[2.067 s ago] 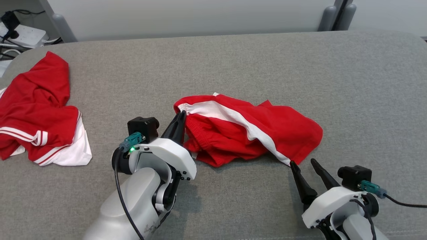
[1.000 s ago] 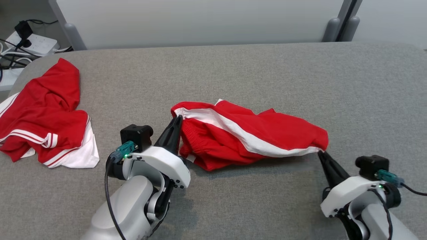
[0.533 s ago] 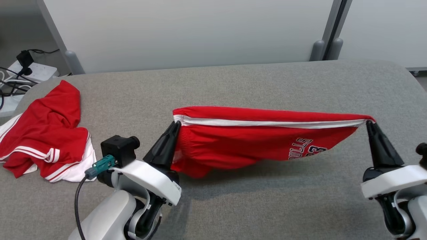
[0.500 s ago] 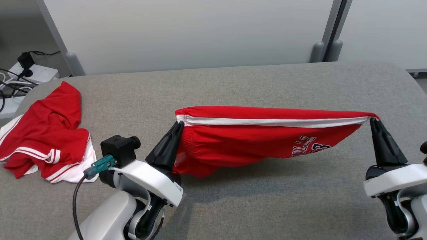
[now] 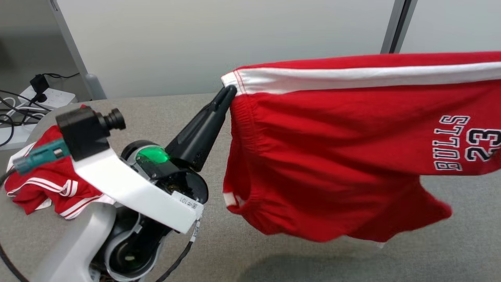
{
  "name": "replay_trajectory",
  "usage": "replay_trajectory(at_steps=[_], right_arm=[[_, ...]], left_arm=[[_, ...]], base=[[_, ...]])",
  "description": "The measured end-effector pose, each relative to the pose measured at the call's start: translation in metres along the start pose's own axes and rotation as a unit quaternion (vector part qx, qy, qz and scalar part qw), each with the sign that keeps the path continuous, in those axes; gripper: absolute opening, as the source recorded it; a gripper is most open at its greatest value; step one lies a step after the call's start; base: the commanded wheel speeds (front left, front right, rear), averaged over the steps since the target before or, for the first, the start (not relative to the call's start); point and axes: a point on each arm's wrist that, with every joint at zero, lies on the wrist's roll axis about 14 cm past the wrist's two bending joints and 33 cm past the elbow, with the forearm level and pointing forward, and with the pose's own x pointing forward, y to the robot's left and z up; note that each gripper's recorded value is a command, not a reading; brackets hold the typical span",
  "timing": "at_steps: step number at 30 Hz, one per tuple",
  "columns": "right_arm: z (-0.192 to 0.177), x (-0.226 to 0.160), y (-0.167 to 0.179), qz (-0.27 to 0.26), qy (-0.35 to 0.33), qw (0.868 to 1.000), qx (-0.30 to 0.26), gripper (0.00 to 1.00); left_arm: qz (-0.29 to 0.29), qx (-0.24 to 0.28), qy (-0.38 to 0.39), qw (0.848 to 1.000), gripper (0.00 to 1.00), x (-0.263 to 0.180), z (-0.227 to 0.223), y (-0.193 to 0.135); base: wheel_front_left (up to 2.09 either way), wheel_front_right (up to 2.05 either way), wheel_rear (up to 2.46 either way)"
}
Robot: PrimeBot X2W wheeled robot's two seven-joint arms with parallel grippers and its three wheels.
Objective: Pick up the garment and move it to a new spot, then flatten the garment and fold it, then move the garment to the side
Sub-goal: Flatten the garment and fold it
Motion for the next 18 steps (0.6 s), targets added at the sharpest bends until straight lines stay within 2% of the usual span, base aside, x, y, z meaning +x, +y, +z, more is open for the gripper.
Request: replay_trajectory(at_steps=[3,5,7,9,10,13,16,18], right_arm=[[0.019,0.003,-0.001,0.002,-0.005,1.0,-0.014,0.0],[0.012,0.004,-0.003,0.0,0.02,1.0,-0.017,0.0],[-0.007,0.009,-0.003,0.002,0.059,0.998,-0.015,0.0],[-0.033,0.021,0.001,0.014,0.104,0.994,-0.014,0.0],[-0.033,0.021,0.001,0.014,0.104,0.994,-0.014,0.0],[-0.072,0.052,0.013,0.04,0.161,0.986,-0.026,0.0],[-0.09,0.096,0.028,0.063,0.174,0.982,-0.039,0.0],[-0.075,0.13,0.035,0.069,0.134,0.987,-0.059,0.0]], left_arm=[[-0.021,-0.008,0.01,1.0,0.0,0.009,0.011,-0.017],[-0.018,0.002,0.023,1.0,0.0,0.016,0.012,-0.014],[0.007,-0.004,0.048,0.999,0.0,0.023,0.003,0.004],[0.048,-0.007,0.084,0.995,0.0,0.03,-0.014,0.037],[0.048,-0.007,0.084,0.995,0.0,0.03,-0.014,0.037],[0.075,0.009,0.115,0.99,0.0,0.049,-0.028,0.078],[0.083,0.08,0.11,0.987,0.0,0.081,-0.023,0.112],[0.079,0.125,0.076,0.986,0.0,0.106,-0.007,0.12]], base=[[0.0,0.0,0.0],[0.0,0.0,0.0],[0.0,0.0,0.0],[0.0,0.0,0.0],[0.0,0.0,0.0],[0.0,0.0,0.0],[0.0,0.0,0.0],[0.0,0.0,0.0]])
